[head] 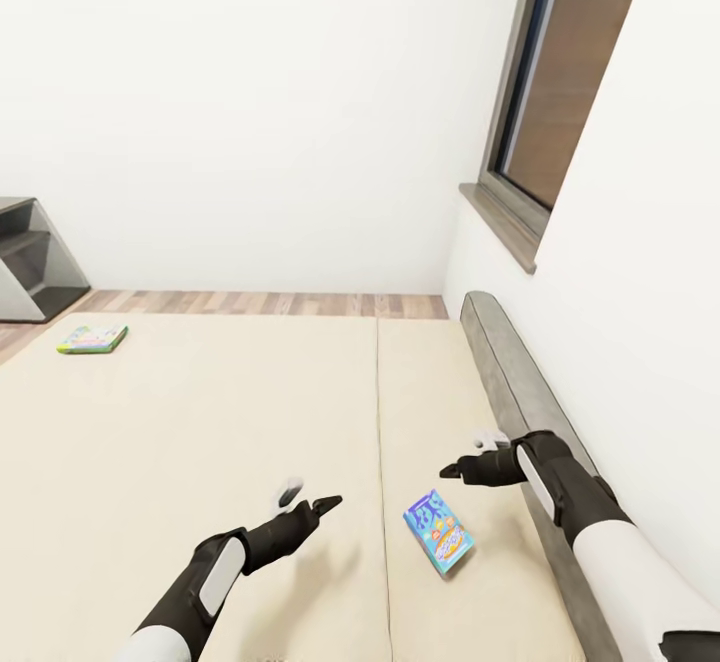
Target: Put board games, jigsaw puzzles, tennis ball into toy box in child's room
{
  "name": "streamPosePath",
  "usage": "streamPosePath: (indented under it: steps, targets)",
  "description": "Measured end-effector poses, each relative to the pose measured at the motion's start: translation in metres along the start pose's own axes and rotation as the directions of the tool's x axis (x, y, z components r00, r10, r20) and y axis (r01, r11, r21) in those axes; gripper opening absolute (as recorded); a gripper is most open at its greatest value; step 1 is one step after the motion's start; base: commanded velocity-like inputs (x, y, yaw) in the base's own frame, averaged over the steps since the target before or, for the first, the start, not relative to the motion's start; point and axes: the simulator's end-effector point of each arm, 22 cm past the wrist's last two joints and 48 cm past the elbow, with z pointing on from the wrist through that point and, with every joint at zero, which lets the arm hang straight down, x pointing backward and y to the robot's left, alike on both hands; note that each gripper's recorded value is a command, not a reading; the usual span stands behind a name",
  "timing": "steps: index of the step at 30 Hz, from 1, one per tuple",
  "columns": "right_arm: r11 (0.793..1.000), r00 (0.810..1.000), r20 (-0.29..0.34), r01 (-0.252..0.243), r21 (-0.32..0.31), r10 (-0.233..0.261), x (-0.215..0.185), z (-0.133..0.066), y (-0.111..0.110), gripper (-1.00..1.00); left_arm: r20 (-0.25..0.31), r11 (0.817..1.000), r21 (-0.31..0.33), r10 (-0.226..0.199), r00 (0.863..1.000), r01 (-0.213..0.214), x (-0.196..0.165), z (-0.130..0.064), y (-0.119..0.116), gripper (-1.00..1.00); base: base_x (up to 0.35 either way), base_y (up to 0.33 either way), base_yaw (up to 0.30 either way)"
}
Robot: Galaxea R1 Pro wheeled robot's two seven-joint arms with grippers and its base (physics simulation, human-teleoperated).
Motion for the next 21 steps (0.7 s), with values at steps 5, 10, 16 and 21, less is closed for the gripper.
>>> streamPosePath:
  steps: [5,10,16,21]
  targets:
    - [1.0,1.0,-0.006,-0.003,0.002,0.003,0.001,0.003,-0.003,1.0,-0.01,1.0,-0.003,-0.01,1.0,0.01,0.003,0.002,0.003,1.0,0.0,0.0,0.0]
    - [1.0,1.0,-0.012,-0.006,0.003,0.006,0.004,0.006,-0.005,1.0,-0.017,1.0,-0.007,-0.019,1.0,0.019,0.006,0.003,0.007,1.0,0.0,0.0,0.0]
    - [1.0,1.0,-0.021,-0.009,0.003,0.009,0.006,0.01,-0.007,1.0,-0.023,1.0,-0.009,-0.026,0.999,0.026,0.008,0.005,0.01,1.0,0.0,0.0,0.0]
    - [1.0,1.0,-0.027,-0.012,0.004,0.012,0.009,0.013,-0.009,1.0,-0.028,0.999,-0.012,-0.032,0.999,0.032,0.01,0.006,0.014,1.0,0.0,0.0,0.0]
